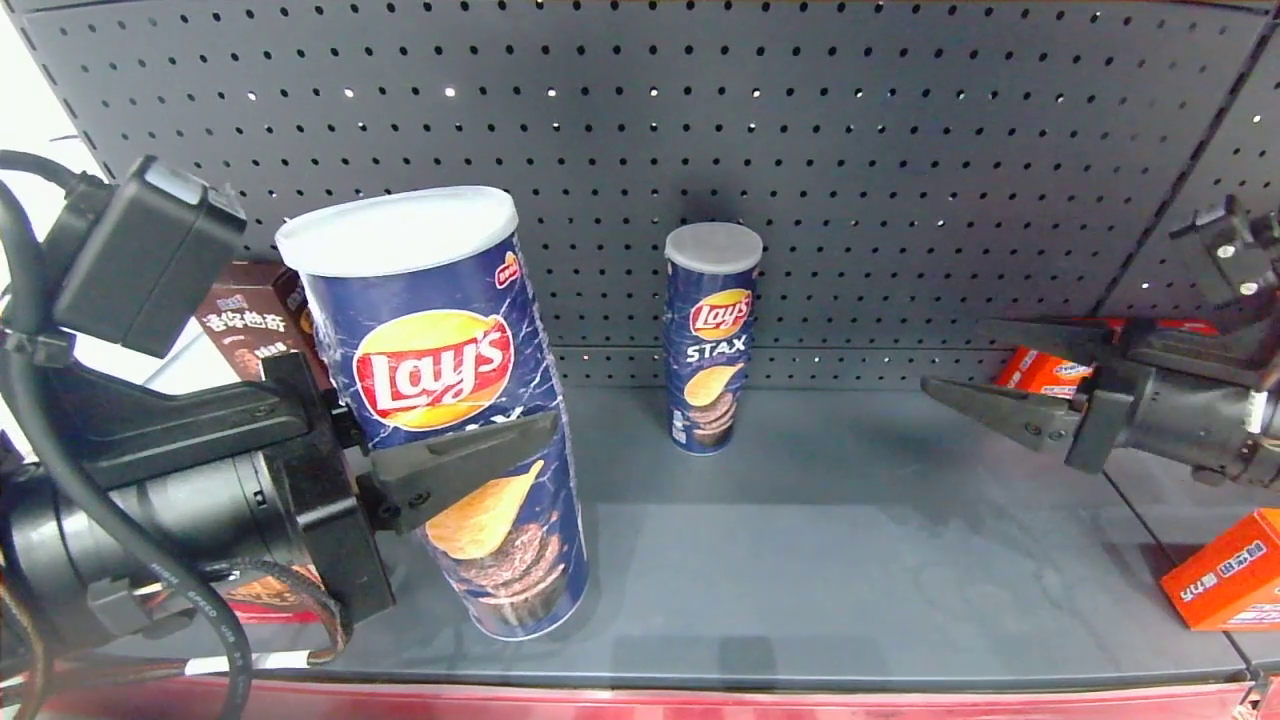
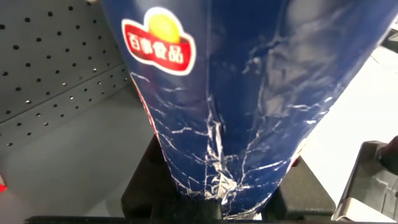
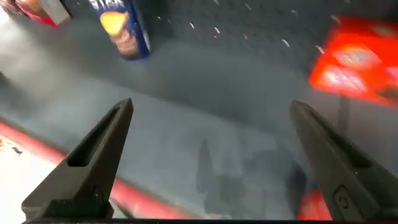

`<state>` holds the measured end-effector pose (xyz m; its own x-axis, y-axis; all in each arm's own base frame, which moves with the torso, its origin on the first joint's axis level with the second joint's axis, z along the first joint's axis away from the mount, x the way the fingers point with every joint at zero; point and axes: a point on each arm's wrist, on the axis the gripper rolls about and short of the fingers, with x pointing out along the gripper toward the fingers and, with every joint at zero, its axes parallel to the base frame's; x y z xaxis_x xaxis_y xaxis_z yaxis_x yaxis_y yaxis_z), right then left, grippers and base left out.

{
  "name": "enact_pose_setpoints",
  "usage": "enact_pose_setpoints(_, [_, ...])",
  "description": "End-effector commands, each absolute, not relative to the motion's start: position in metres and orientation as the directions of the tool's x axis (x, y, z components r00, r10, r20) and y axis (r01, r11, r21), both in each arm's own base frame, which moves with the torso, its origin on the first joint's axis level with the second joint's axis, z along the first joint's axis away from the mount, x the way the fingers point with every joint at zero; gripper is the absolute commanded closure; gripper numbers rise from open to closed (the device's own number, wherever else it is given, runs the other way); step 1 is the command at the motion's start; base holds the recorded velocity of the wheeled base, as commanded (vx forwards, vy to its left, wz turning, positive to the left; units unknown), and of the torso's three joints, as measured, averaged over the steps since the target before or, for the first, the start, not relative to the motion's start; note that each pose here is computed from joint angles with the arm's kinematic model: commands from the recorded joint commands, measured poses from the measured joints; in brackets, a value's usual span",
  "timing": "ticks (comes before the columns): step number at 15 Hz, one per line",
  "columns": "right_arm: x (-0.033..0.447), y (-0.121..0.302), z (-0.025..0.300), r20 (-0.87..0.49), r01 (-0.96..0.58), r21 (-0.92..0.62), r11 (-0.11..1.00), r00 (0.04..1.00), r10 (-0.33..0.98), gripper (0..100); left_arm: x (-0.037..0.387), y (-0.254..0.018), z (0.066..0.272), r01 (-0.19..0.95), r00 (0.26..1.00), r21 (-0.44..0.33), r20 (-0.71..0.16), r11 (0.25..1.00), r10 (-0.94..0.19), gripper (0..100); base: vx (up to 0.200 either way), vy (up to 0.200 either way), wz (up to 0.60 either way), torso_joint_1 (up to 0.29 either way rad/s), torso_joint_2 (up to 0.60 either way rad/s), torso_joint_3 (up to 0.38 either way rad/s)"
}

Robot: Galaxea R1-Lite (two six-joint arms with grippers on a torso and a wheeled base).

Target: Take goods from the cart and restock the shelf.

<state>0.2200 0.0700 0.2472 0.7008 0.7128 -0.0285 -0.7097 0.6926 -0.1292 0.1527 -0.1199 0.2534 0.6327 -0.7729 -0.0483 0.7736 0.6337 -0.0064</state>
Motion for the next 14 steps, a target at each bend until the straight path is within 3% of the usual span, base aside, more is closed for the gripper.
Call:
enact_pose_setpoints(1, [0.269,0.083,0.236,-0.034,-0.808,-0.155,0.568,0.579,0.815,0,0.153,-0.12,0.256,0.773,0.634,-0.004,-0.04,0.634,-0.773,100,0.0,0.0,0.0,0.0,0.0,0.0])
enact_pose_setpoints(5, [0.299,0.097,0.235,-0.012,-0.913,-0.169,0.372,0.38,0.925,0,0.152,-0.119,0.256,0.774,0.633,-0.005,-0.039,0.633,-0.774,100,0.0,0.0,0.0,0.0,0.0,0.0])
enact_pose_setpoints(14, [0.356,0.142,0.216,-0.005,-0.941,-0.174,0.291,0.296,0.955,0,0.152,-0.119,0.262,0.775,0.631,-0.031,-0.018,0.631,-0.776,100,0.0,0.0,0.0,0.0,0.0,0.0])
